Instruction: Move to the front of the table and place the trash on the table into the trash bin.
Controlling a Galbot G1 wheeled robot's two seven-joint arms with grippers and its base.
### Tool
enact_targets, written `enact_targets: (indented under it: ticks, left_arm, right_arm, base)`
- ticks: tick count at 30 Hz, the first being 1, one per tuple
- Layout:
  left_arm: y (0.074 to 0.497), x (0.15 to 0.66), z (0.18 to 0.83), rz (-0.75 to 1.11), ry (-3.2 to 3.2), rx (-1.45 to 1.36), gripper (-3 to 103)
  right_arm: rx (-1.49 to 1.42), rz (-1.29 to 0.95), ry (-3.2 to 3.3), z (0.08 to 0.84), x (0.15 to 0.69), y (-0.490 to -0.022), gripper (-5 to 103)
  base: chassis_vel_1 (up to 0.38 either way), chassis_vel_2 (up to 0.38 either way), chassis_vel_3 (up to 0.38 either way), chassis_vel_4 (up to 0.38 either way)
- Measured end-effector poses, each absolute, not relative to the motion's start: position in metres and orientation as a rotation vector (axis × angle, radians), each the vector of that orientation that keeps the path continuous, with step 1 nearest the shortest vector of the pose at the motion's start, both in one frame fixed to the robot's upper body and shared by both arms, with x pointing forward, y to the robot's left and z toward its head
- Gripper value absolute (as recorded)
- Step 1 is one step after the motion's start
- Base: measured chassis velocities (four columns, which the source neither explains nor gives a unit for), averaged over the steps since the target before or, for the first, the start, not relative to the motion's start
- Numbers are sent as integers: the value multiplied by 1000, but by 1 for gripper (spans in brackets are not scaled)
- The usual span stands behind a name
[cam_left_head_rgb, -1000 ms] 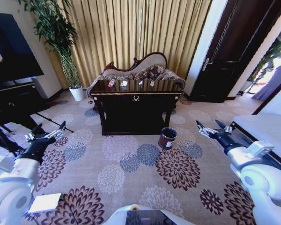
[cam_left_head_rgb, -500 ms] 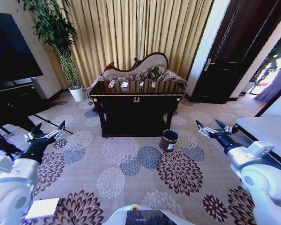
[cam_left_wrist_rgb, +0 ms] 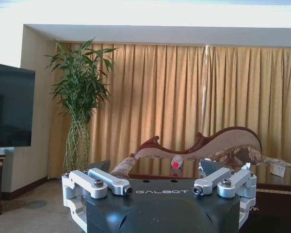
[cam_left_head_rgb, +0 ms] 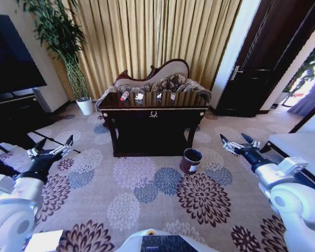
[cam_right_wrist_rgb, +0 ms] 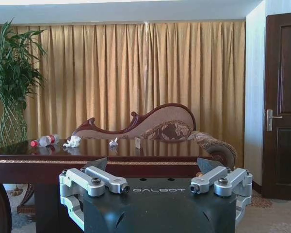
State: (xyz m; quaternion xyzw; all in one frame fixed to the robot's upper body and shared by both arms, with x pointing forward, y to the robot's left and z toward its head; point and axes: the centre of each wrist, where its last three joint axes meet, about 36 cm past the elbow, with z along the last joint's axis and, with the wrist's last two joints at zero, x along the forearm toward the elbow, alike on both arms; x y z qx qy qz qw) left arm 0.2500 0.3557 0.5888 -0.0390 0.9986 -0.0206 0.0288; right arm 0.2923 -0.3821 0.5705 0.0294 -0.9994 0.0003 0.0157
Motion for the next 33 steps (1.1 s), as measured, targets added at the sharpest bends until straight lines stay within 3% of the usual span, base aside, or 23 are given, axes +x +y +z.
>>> enact_targets:
  ticks: [33]
  left_arm:
    - [356,249,589,-68,3078,-127,100]
  right_arm:
    - [90,-4,-3125,574,299,-386,100]
  base:
    - [-148,139,143,-139]
